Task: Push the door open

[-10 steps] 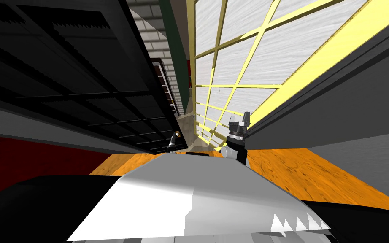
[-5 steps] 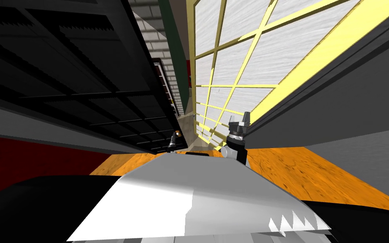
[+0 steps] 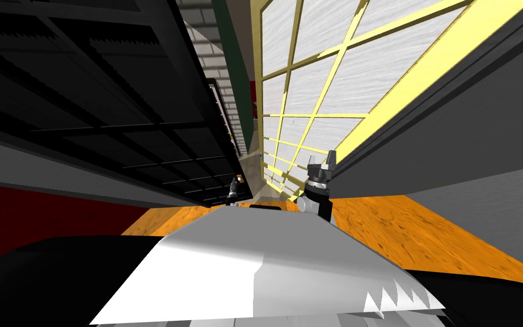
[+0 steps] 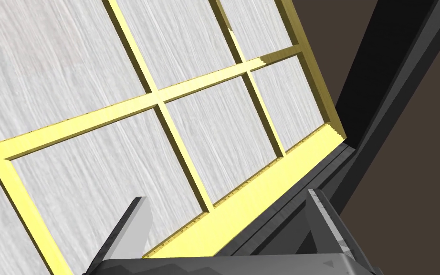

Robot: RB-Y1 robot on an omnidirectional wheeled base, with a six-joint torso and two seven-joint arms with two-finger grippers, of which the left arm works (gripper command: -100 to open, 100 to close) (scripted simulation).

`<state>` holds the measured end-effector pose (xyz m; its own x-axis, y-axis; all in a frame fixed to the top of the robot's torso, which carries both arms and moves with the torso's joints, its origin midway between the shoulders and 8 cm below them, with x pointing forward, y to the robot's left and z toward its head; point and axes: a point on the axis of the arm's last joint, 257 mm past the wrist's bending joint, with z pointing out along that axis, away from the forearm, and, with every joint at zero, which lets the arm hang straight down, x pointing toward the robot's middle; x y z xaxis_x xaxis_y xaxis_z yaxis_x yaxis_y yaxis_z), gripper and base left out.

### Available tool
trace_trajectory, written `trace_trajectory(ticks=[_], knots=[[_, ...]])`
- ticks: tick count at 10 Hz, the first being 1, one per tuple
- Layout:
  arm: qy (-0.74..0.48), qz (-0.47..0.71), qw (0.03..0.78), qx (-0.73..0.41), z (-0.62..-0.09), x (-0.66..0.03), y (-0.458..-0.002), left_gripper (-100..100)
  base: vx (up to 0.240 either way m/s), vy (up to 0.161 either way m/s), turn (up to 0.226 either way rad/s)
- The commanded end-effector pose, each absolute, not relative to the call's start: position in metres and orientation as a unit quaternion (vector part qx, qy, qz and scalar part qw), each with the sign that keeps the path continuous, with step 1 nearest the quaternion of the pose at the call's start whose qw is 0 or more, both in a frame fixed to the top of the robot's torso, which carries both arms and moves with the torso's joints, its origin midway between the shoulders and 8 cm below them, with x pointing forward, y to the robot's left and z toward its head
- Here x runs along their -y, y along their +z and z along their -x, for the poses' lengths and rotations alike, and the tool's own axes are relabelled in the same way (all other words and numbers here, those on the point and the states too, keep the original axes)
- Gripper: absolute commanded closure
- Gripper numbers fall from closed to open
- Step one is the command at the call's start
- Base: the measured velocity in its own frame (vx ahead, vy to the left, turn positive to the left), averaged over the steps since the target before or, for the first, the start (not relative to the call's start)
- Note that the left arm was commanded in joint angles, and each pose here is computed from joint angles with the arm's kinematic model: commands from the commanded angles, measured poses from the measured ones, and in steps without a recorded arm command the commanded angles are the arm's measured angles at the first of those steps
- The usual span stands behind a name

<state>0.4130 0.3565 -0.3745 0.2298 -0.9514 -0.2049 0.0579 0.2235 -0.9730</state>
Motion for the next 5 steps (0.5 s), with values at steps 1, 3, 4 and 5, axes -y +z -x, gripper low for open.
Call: trace_trajectory(ticks=[1, 3, 4, 5], knots=[[-0.422, 0.491, 0.612, -0.454, -0.4145, -0.3548, -0.3750, -100, -0.028, 0.016, -0.023], [-0.438, 0.505, 0.600, -0.439, -0.4156, -0.3531, -0.3755, -100, -0.024, 0.009, -0.016], [-0.448, 0.515, 0.592, -0.428, -0.4167, -0.3513, -0.3760, -100, -0.043, 0.019, -0.033], [-0.453, 0.519, 0.589, -0.423, -0.4167, -0.3513, -0.3760, -100, -0.034, 0.017, -0.014]])
